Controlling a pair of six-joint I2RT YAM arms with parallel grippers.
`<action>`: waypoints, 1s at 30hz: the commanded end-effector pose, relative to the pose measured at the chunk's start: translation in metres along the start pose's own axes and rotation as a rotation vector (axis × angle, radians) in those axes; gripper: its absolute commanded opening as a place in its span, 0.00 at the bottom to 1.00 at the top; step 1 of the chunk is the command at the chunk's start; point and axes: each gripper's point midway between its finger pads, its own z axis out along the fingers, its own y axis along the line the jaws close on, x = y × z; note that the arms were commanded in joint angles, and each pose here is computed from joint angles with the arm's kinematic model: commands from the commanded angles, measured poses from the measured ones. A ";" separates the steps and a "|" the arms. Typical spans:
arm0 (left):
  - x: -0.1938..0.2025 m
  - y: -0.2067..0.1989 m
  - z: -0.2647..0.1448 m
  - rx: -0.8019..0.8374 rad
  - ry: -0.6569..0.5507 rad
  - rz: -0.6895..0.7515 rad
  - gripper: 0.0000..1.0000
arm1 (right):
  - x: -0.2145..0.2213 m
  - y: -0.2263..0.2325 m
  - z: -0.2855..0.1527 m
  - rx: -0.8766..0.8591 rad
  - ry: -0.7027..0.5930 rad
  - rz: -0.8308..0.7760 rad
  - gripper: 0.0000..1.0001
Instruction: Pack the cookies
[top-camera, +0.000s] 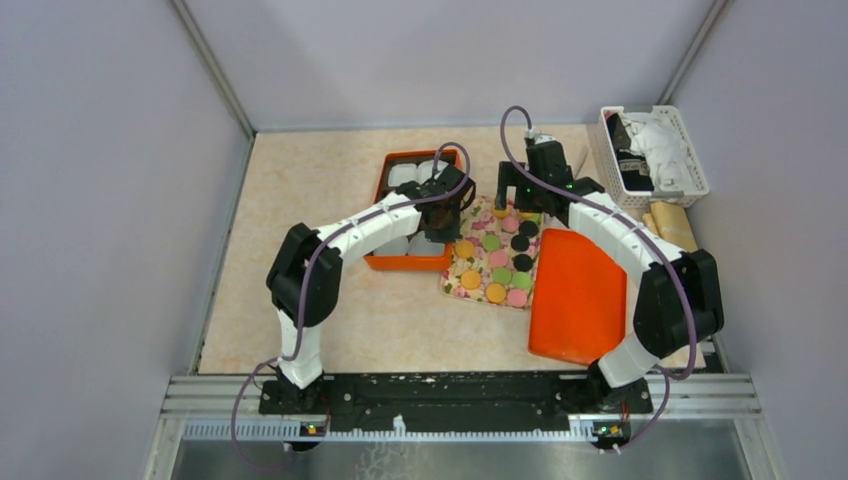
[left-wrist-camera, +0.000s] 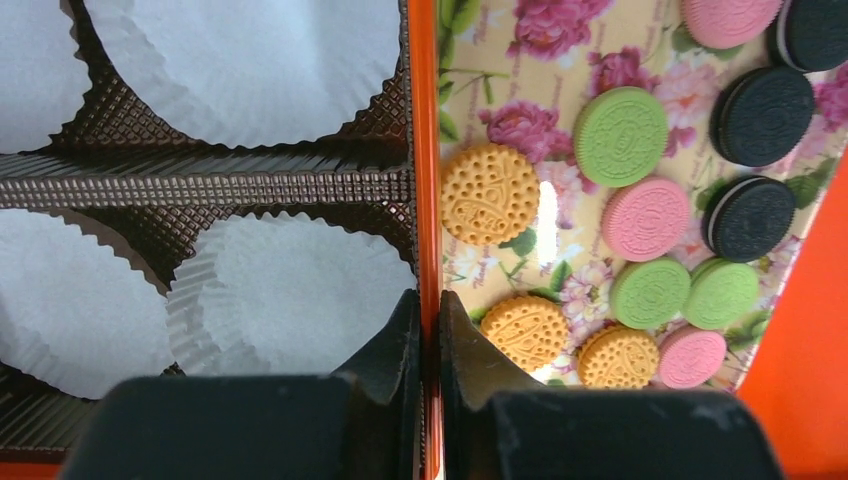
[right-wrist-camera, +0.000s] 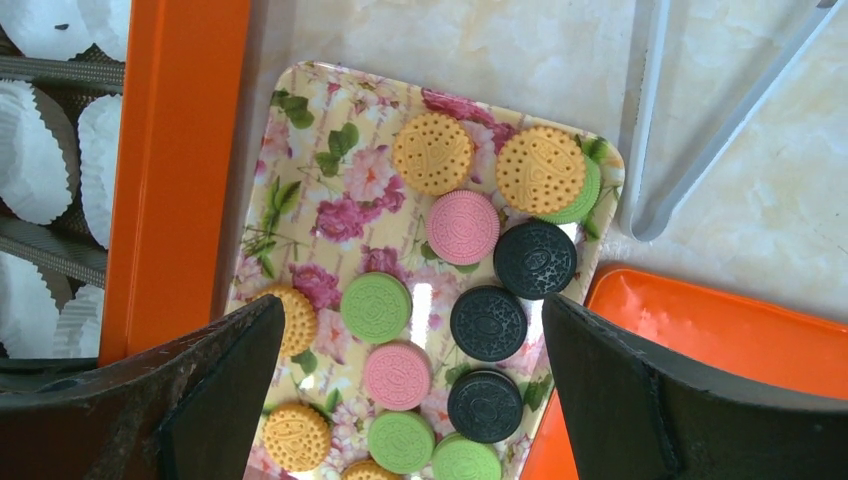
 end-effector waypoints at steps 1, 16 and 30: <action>-0.014 -0.011 -0.012 0.035 -0.017 -0.013 0.09 | -0.016 0.007 -0.002 -0.006 -0.035 -0.005 0.99; 0.033 0.067 0.018 -0.126 0.079 -0.134 0.00 | 0.002 0.007 0.007 -0.019 0.007 -0.001 0.99; 0.042 0.063 0.031 -0.114 0.092 -0.269 0.21 | 0.013 0.005 0.010 -0.019 0.037 -0.015 0.99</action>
